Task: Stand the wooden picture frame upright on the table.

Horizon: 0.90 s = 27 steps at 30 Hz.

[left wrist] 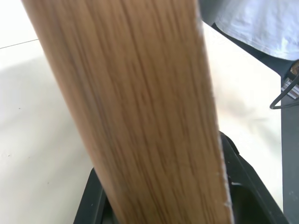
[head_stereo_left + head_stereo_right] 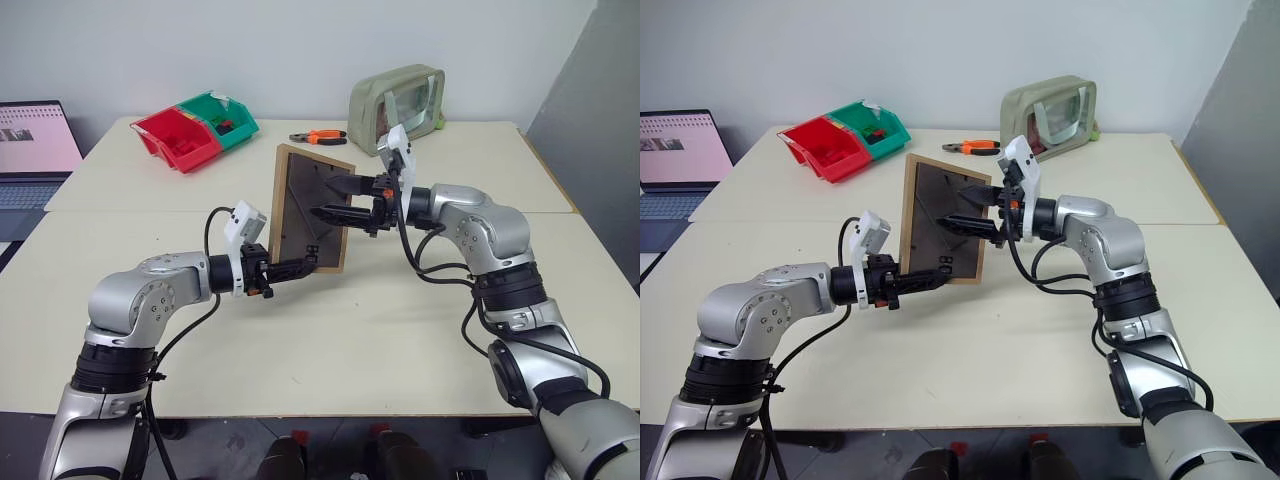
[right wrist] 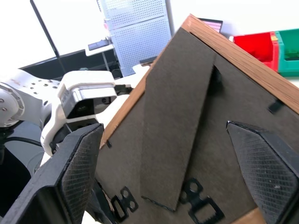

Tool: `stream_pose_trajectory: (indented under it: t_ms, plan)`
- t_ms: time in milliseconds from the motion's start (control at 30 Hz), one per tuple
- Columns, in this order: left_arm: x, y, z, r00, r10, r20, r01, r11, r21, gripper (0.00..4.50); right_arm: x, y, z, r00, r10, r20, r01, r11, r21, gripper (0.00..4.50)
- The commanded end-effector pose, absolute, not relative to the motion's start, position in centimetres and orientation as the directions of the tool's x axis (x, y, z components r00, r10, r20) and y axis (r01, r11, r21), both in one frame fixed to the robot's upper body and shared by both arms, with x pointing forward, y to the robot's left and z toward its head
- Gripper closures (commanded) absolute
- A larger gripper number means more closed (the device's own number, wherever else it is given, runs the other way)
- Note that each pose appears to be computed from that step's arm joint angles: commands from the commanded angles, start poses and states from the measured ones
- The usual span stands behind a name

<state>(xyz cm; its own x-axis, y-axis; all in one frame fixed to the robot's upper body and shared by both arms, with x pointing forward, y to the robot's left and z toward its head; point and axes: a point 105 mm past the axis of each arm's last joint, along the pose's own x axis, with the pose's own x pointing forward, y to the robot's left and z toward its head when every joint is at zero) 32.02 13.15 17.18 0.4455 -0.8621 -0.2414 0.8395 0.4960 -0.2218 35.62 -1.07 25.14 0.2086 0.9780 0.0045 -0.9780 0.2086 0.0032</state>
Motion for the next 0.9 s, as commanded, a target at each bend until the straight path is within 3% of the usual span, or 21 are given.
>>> stream_pose_trajectory:
  t_ms: [33, 200, 400, 733, 900]
  plan:
    - [31.0, 11.8, 19.6, 0.379, -0.910, -0.171, 0.902, 0.405, -0.154, 3.11, 32.9, 0.0, 27.2, 0.076, 0.996, 0.045, -0.997, 0.077, -0.008, 0.05]
    - [30.5, 11.9, 19.3, 0.361, -0.917, -0.169, 0.900, 0.390, -0.196, 3.11, 31.0, -1.0, 26.9, 0.021, 0.999, 0.028, -1.000, 0.020, 0.024, 0.05]
    - [30.2, 12.0, 19.3, 0.339, -0.927, -0.160, 0.899, 0.369, -0.237, 3.11, 30.0, -2.5, 26.5, 0.027, 1.000, 0.001, -0.999, 0.027, 0.045, 0.05]
    - [29.2, 12.0, 18.9, 0.296, -0.943, -0.152, 0.892, 0.330, -0.309, 3.11, 30.8, -7.3, 25.0, 0.207, 0.975, -0.081, -0.976, 0.211, 0.048, 0.05]
    - [28.6, 12.5, 19.7, 0.283, -0.956, -0.080, 0.844, 0.288, -0.453, 3.11, 32.6, -11.4, 22.2, 0.427, 0.880, -0.208, -0.889, 0.367, -0.274, 0.05]
